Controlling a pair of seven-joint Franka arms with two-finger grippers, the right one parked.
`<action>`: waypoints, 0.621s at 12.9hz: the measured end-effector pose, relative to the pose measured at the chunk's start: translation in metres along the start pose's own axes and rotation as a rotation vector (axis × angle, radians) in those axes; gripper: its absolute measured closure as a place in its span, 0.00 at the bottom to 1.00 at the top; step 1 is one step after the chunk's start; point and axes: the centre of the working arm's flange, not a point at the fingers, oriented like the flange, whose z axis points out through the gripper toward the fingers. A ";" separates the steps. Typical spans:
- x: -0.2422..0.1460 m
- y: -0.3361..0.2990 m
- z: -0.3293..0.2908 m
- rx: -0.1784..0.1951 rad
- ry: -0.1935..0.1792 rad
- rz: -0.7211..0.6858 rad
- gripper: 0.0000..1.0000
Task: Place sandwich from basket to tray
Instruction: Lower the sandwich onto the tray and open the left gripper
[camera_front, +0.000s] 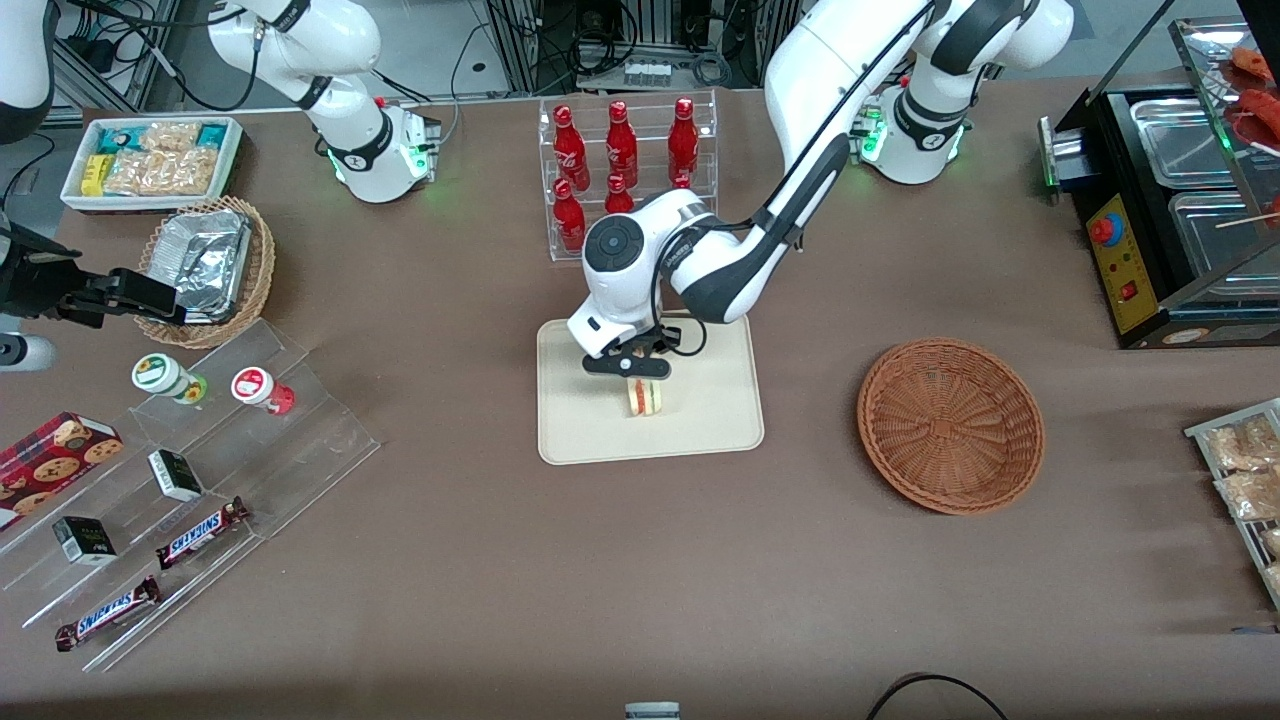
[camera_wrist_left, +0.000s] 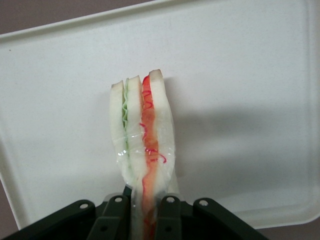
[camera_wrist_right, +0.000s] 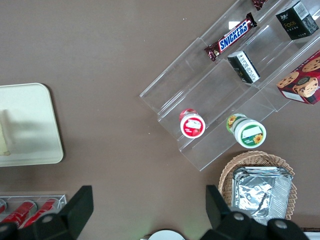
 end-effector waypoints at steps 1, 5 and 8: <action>0.000 0.000 0.004 0.004 -0.004 -0.002 0.85; 0.000 -0.001 0.015 0.015 -0.015 -0.003 0.58; 0.005 -0.002 0.006 0.007 -0.001 -0.012 0.25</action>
